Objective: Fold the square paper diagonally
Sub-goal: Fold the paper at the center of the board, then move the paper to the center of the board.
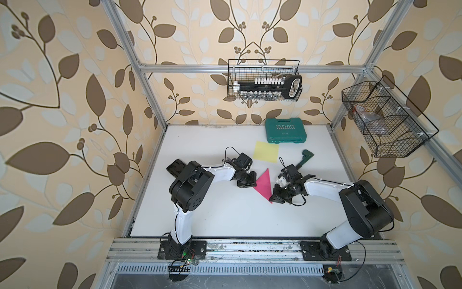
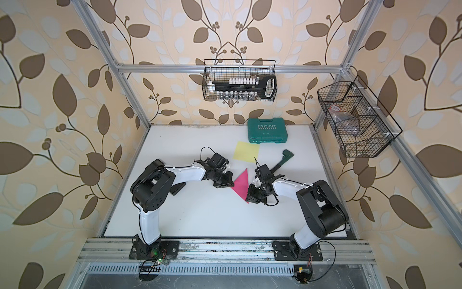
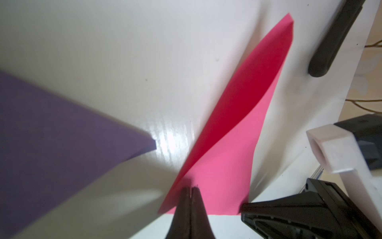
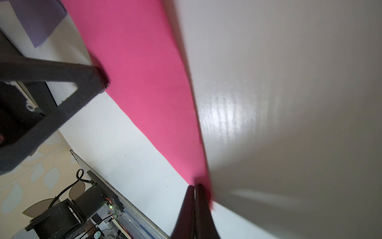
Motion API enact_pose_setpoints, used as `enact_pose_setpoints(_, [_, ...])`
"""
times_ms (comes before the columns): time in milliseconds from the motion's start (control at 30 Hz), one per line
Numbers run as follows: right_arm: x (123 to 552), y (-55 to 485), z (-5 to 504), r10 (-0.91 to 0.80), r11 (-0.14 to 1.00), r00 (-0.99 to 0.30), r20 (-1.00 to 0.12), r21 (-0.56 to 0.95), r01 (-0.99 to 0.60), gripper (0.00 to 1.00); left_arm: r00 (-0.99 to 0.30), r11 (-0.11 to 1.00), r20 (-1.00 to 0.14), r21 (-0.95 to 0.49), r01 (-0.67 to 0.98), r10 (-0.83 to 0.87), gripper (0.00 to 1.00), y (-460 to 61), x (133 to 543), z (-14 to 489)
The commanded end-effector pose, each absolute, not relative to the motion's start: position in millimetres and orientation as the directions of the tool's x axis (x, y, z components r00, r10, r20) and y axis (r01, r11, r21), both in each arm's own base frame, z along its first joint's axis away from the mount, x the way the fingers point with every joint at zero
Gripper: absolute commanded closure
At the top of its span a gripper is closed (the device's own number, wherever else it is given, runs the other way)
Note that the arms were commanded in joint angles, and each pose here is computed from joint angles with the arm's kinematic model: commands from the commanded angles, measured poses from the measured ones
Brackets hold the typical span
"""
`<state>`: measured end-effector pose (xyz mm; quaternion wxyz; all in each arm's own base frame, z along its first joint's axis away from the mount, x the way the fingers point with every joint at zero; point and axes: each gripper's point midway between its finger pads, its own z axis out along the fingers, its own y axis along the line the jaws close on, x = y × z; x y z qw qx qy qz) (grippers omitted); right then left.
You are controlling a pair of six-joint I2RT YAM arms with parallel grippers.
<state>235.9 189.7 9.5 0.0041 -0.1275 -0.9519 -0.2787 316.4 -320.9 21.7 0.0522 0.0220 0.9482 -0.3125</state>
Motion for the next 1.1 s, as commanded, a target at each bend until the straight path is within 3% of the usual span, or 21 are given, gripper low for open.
enact_pose_setpoints(0, [201, 157, -18, 0.268, 0.872, -0.949, 0.164, 0.378, 0.311, 1.0, -1.0, 0.91, 0.005, -0.413, -0.025, -0.025, 1.0, -279, 294, -34])
enact_pose_setpoints(533, [183, 147, -14, 0.235, 0.891, -0.959, 0.159, 0.358, 0.278, 1.0, -1.0, 0.912, 0.001, -0.41, -0.026, -0.028, 1.0, -280, 297, -32])
enact_pose_setpoints(800, [241, 164, 77, 0.19, 0.843, -0.974, -0.128, 0.53, 0.095, 1.0, -0.997, 0.9, -0.078, -0.435, 0.032, -0.003, 1.0, -285, 308, -2])
enact_pose_setpoints(1067, [276, 128, 119, 0.309, 0.793, -0.931, -0.195, 0.593, 0.139, 1.0, -0.996, 0.922, -0.094, -0.386, 0.034, -0.003, 1.0, -273, 304, 15])
